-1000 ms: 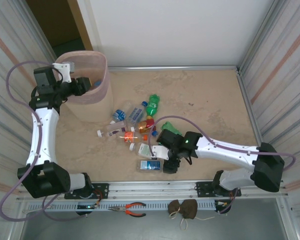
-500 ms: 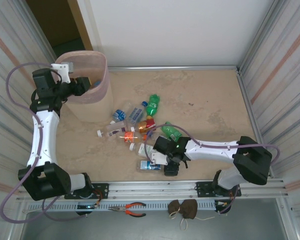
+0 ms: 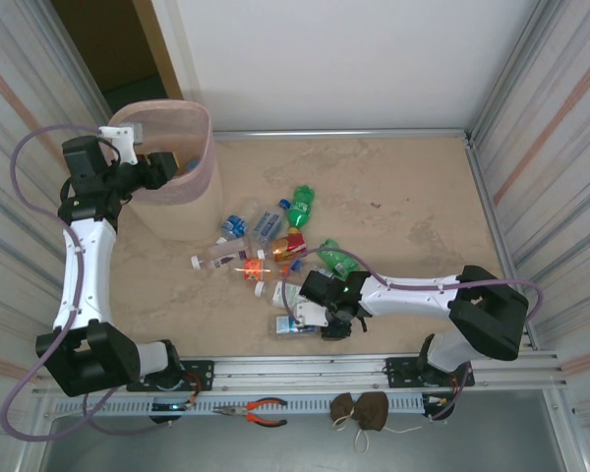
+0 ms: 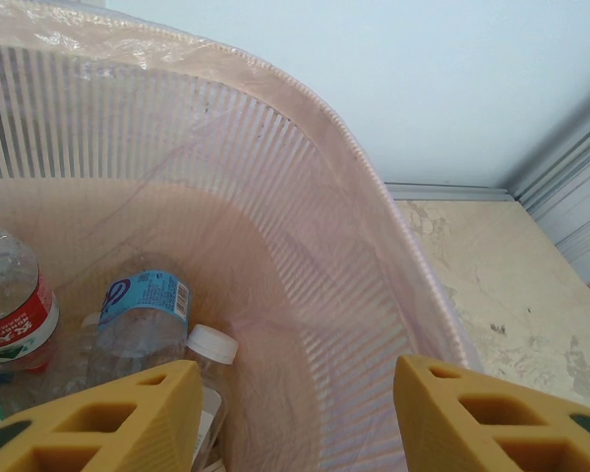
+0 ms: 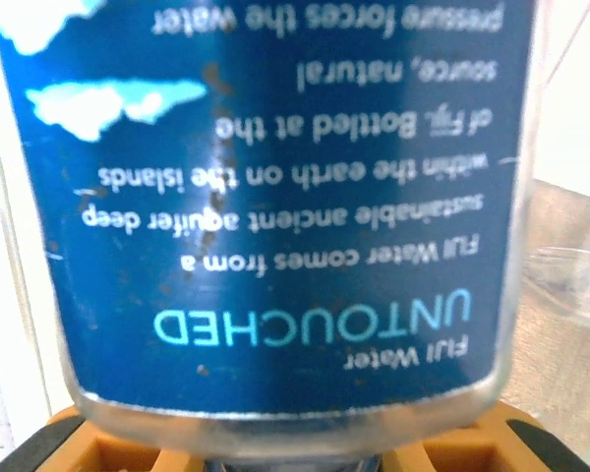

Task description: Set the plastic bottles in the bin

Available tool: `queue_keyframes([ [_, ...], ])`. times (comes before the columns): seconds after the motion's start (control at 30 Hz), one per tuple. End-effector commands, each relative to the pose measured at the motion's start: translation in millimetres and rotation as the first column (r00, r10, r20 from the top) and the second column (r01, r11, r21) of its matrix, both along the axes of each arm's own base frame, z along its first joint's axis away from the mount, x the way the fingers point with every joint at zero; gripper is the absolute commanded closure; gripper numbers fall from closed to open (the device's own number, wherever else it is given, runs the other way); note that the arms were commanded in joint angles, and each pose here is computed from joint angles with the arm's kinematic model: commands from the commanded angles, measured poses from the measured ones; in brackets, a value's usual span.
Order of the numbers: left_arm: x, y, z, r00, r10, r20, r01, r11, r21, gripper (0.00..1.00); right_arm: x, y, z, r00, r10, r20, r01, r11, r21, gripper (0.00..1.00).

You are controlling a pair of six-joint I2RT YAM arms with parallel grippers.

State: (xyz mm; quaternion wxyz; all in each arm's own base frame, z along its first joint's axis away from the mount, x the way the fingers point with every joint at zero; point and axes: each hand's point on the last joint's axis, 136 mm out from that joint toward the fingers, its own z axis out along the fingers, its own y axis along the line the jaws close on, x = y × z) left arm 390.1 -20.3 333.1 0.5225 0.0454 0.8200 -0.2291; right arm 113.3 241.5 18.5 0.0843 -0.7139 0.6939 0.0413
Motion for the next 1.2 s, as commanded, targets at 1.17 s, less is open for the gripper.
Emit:
queue_keyframes([
  [1.17,-35.0,-206.5,61.6,0.924,-0.383,0.020,0.378,0.902,-0.210,0.18,168.5,40.6,232.3,0.700,-0.706,-0.107,0.503,0.382,0.775,0.84],
])
